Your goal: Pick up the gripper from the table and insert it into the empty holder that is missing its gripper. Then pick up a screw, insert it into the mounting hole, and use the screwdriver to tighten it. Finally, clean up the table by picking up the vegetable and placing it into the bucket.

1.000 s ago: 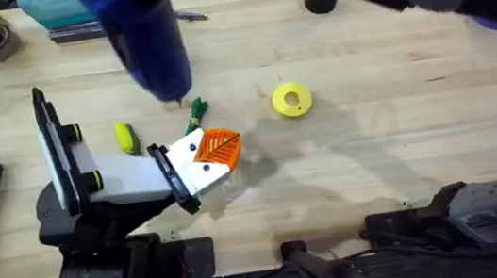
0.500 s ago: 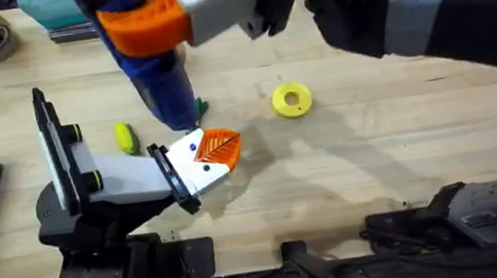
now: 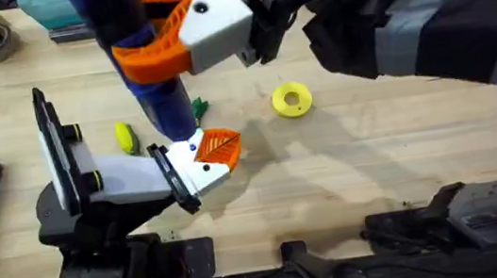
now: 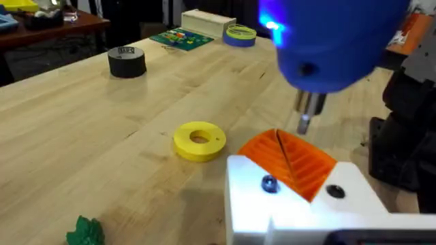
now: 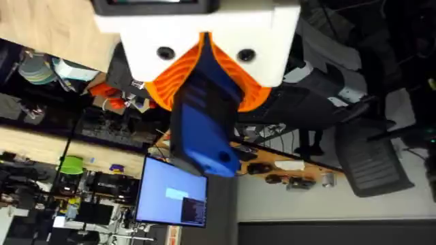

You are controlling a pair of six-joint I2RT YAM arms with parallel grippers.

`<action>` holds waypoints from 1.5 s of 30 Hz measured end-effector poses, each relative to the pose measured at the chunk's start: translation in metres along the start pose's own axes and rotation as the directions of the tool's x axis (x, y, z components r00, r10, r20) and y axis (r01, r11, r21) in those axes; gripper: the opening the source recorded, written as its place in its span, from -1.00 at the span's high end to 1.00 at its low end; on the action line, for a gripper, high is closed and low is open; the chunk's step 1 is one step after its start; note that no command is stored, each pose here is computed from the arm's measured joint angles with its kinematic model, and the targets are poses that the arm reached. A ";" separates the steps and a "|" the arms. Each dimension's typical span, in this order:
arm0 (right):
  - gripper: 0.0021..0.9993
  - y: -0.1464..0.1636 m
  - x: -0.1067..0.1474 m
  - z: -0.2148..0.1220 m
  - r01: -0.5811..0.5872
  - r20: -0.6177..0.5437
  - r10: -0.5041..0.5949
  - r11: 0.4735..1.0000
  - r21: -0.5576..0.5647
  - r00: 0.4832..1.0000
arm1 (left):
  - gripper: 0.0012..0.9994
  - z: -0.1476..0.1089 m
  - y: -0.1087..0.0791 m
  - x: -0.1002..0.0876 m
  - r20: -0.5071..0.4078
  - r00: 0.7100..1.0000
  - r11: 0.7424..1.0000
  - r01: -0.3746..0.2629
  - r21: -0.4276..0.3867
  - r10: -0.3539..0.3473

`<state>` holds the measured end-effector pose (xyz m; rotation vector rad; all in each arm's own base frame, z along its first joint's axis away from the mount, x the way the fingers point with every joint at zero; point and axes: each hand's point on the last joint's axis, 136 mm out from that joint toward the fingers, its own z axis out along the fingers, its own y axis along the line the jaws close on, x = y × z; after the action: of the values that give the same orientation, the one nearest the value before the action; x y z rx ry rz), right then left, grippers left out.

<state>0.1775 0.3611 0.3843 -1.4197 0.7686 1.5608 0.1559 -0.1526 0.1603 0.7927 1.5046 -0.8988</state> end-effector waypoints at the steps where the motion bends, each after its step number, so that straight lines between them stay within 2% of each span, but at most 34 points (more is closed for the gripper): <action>1: 0.96 0.000 0.001 0.000 0.000 0.001 0.000 1.000 0.004 1.000 | 0.99 0.000 0.000 0.000 0.000 1.000 1.000 0.000 0.000 0.000; 13: 0.96 -0.002 0.007 0.000 0.020 0.004 -0.020 1.000 0.018 1.000 | 0.99 0.000 0.000 0.000 0.000 1.000 1.000 0.000 0.000 0.000; 22: 0.96 -0.011 0.027 0.001 -0.030 -0.008 0.031 0.999 0.024 0.999 | 0.99 0.000 0.000 0.000 0.000 1.000 1.000 0.000 0.000 0.000; 45: 0.96 -0.006 0.028 0.000 -0.001 -0.005 0.002 1.000 0.012 1.000 | 0.99 0.000 0.000 0.000 0.000 1.000 1.000 0.000 0.000 0.000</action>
<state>0.1836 0.3691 0.3570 -1.4152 0.7808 1.5521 0.1559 -0.1526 0.1603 0.7927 1.5044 -0.8986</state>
